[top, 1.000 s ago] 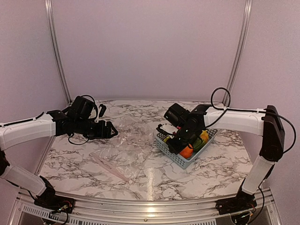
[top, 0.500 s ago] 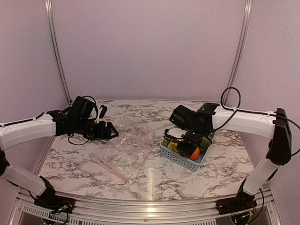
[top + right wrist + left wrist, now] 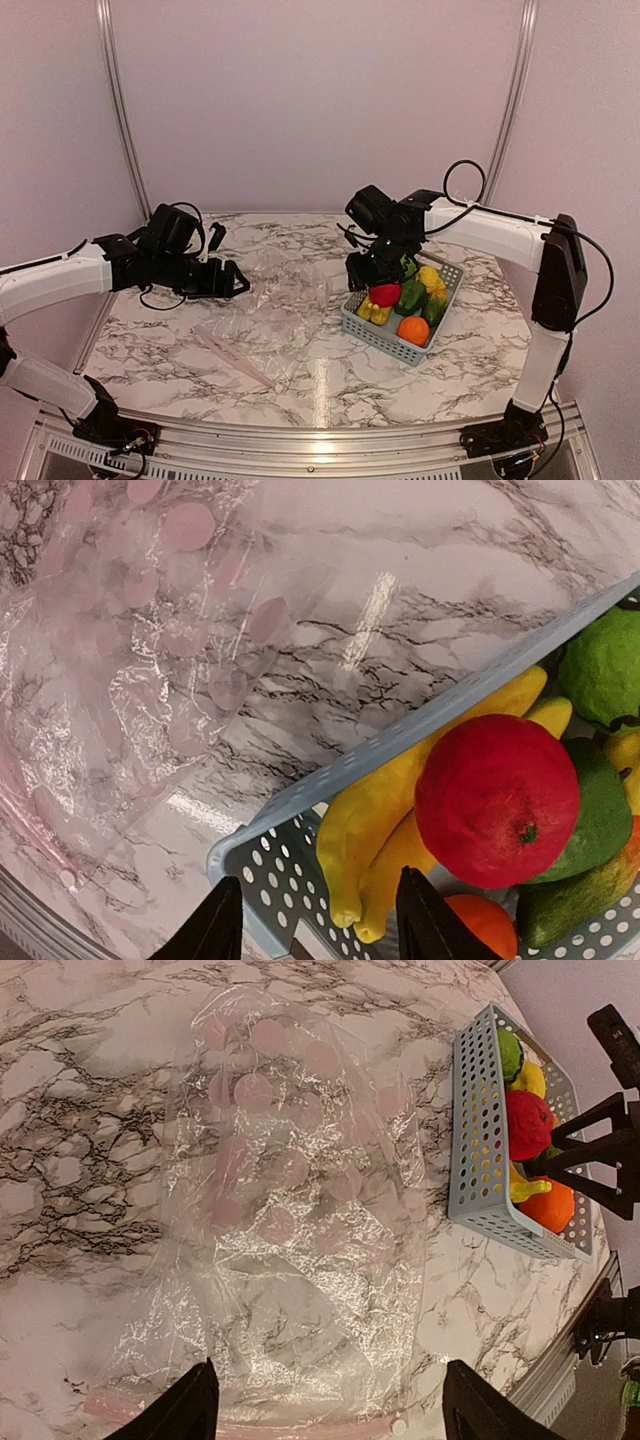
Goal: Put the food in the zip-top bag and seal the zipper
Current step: Adjust the bin at the center of the board.
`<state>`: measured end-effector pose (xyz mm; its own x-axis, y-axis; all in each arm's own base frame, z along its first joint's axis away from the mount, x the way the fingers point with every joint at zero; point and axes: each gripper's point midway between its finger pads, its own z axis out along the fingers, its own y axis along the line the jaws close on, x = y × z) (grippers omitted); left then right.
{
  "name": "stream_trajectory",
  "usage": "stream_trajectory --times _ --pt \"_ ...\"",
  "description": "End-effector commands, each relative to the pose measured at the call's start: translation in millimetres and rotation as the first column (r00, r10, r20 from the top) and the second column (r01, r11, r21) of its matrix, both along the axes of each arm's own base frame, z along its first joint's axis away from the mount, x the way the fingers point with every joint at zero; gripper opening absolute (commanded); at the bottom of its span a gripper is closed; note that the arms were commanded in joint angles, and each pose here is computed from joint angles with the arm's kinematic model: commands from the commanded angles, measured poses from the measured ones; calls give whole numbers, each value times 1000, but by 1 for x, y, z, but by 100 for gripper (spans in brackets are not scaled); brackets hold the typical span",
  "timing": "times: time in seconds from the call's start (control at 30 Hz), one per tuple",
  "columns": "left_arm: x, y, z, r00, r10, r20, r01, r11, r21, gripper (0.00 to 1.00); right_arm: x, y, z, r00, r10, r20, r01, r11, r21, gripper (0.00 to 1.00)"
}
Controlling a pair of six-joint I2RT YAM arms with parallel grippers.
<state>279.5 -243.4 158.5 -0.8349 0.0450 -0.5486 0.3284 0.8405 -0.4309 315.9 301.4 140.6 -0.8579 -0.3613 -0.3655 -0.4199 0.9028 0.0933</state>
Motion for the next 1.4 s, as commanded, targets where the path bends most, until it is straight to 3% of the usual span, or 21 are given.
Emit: stream_trajectory --times 0.0,0.2,0.6,0.67,0.87,1.07,1.2,1.27,1.37 --pt "-8 10 7 1000 20 14 -20 1000 7 79 23 4 4 977 -208 -34 211 971 113 53" --pt "-12 16 12 999 48 22 -47 999 -8 79 35 6 -3 957 -280 -81 290 941 174 59" --pt "-21 29 23 995 90 46 -88 996 -31 79 46 2 -46 914 -375 -157 389 918 71 62" --pt "-23 30 23 995 95 41 -94 995 -38 79 46 3 -54 915 -368 -163 380 924 48 58" --pt "-30 37 16 993 116 27 -115 993 -40 78 46 0 -57 941 -319 -108 321 947 1 33" --pt "-33 36 15 991 128 36 -124 989 -82 77 19 -5 -54 962 -257 -92 254 966 -48 28" --pt "-39 25 20 996 66 59 -60 993 -104 76 2 -13 -51 971 -226 -80 221 973 -69 21" --pt "-44 21 22 997 23 76 -16 996 -87 76 -8 -19 -52 974 -211 -86 204 975 -83 14" --pt "-52 18 16 995 -50 87 52 999 -15 76 -22 -26 -54 979 -184 -88 176 980 -89 14"
